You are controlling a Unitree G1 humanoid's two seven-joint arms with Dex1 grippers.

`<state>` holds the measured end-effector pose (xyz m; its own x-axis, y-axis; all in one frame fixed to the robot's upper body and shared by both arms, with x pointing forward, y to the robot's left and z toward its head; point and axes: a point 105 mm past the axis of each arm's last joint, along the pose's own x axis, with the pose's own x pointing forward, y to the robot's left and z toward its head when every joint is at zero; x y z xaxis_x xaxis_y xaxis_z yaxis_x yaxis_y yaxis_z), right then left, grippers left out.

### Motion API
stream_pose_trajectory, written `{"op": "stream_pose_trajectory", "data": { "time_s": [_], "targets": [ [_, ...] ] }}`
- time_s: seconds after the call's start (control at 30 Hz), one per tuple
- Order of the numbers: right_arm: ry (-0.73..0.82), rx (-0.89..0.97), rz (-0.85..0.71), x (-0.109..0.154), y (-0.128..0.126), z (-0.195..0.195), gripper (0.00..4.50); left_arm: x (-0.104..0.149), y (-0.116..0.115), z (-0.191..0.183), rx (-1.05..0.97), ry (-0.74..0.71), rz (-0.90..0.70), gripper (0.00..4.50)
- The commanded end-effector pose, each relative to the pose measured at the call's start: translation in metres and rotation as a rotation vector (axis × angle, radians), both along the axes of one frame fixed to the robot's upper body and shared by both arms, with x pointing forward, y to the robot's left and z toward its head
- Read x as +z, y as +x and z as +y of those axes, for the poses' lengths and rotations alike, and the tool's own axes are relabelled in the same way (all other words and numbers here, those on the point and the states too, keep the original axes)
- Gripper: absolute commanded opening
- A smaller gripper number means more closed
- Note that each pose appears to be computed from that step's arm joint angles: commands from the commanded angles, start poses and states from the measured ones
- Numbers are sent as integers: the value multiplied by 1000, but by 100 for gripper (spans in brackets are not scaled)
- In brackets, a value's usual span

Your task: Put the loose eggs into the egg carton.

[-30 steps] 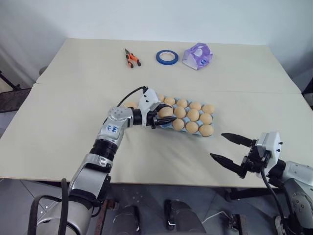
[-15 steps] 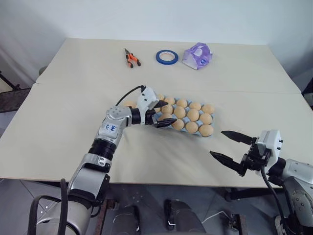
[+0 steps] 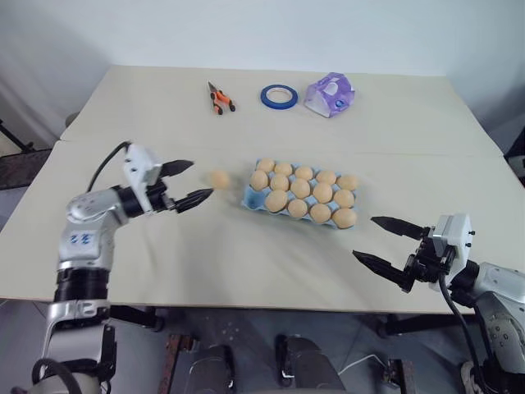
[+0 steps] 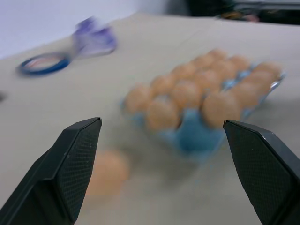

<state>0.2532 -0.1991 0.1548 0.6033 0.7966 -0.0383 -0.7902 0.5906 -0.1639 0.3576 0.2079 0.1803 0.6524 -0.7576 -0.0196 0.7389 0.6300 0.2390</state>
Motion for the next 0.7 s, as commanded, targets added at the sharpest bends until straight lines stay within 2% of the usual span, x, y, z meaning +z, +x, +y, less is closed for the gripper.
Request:
{"op": "stream_pose_trajectory", "data": {
  "time_s": [0.03,0.23,0.4,0.57,0.63,0.7],
  "targets": [
    [2,9,-33,8,-1,-2,450,11,-16,29,57,-29,-72,443],
    [4,22,-31,8,2,-1,450,-12,-40,71,140,-42,-4,443],
    [4,31,-33,9,5,0,450,-14,-46,78,146,-40,7,443],
    [4,33,-35,9,7,-1,450,-6,-38,64,112,-32,-31,443],
    [5,34,-35,9,7,0,450,-3,-29,49,87,-19,-53,443],
    [6,36,-35,9,8,1,450,0,-8,28,80,-30,-63,443]
  ]
}}
